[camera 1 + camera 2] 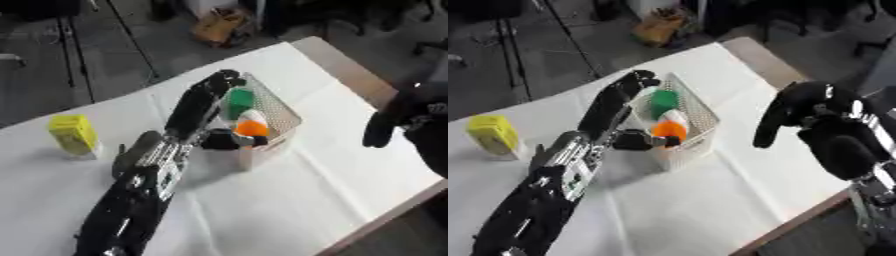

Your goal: Pick up objects on the table and place them in the box.

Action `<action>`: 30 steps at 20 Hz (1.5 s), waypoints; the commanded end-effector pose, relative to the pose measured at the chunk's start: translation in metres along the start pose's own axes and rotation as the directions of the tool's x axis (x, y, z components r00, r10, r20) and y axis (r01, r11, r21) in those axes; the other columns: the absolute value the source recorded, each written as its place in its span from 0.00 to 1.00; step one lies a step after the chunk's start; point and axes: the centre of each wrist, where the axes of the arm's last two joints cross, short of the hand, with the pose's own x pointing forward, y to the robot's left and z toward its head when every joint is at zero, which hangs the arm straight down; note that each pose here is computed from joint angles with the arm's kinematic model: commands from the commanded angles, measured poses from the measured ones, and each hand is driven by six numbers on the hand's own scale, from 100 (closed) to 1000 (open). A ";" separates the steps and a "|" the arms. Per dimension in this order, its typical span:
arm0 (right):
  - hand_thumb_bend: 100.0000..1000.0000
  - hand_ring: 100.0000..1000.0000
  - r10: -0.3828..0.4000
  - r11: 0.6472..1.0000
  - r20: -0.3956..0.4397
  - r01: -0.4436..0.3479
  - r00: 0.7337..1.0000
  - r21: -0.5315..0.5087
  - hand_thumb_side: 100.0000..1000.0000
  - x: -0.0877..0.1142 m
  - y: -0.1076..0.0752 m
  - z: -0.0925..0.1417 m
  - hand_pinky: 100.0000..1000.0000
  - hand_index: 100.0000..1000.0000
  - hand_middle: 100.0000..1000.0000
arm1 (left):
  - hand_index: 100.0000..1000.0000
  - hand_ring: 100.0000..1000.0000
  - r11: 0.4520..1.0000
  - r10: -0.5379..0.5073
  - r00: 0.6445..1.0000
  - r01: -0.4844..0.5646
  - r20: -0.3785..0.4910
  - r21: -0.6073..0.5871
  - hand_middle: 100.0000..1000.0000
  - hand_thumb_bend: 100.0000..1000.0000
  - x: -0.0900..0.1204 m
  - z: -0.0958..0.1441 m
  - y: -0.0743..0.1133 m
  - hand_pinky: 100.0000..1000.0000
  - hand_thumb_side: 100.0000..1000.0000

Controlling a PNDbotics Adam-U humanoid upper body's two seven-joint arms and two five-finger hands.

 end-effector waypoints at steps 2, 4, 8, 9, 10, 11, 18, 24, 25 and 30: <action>0.26 0.48 0.024 1.000 -0.002 -0.024 1.000 -0.001 0.55 0.008 -0.002 0.002 0.46 0.81 0.58 | 0.79 0.64 0.998 -0.023 0.999 0.026 -0.043 0.064 0.73 0.96 -0.017 -0.005 0.028 0.55 0.60; 0.22 0.48 0.029 0.999 -0.024 -0.029 0.999 -0.014 0.49 0.008 -0.003 0.008 0.47 0.81 0.58 | 0.79 0.63 0.994 -0.041 0.993 0.051 -0.110 0.093 0.72 0.18 -0.035 0.006 0.041 0.54 0.92; 0.26 0.48 0.045 0.998 -0.061 -0.048 0.997 -0.045 0.55 0.008 -0.005 0.018 0.46 0.81 0.58 | 0.79 0.63 0.977 -0.085 0.963 0.131 -0.256 0.168 0.72 0.92 -0.074 0.033 0.084 0.54 0.63; 0.26 0.48 0.050 0.997 -0.067 -0.054 0.996 -0.051 0.55 0.009 -0.005 0.020 0.46 0.81 0.58 | 0.79 0.63 0.973 -0.099 0.955 0.151 -0.278 0.173 0.72 0.92 -0.080 0.037 0.097 0.54 0.63; 0.26 0.48 0.053 0.997 -0.070 -0.057 0.996 -0.055 0.55 0.008 -0.005 0.021 0.46 0.81 0.58 | 0.79 0.63 0.970 -0.113 0.948 0.171 -0.297 0.174 0.72 0.90 -0.086 0.040 0.109 0.53 0.64; 0.26 0.48 0.054 0.997 -0.076 -0.059 0.996 -0.059 0.55 0.008 -0.005 0.022 0.46 0.81 0.58 | 0.79 0.63 0.967 -0.125 0.937 0.189 -0.326 0.172 0.72 0.90 -0.093 0.047 0.120 0.53 0.64; 0.25 0.48 0.054 0.995 -0.112 -0.064 0.992 -0.081 0.55 0.005 -0.004 0.032 0.46 0.81 0.58 | 0.80 0.62 0.971 -0.103 0.853 0.199 -0.512 0.136 0.71 0.88 -0.118 0.085 0.161 0.52 0.65; 0.25 0.48 0.054 0.995 -0.117 -0.063 0.992 -0.080 0.55 0.004 -0.004 0.033 0.46 0.81 0.58 | 0.80 0.62 0.985 -0.030 0.830 0.119 -0.557 0.124 0.71 0.88 -0.107 0.079 0.173 0.52 0.65; 0.25 0.48 0.054 0.995 -0.116 -0.063 0.992 -0.080 0.55 0.004 -0.004 0.033 0.46 0.81 0.58 | 0.80 0.62 0.986 -0.017 0.827 0.108 -0.561 0.129 0.71 0.88 -0.105 0.077 0.175 0.52 0.65; 0.25 0.47 0.048 0.996 -0.122 -0.058 0.991 -0.072 0.56 0.003 -0.003 0.033 0.46 0.81 0.58 | 0.82 0.63 0.999 0.016 0.808 0.011 -0.589 0.042 0.73 0.85 -0.103 0.086 0.161 0.55 0.67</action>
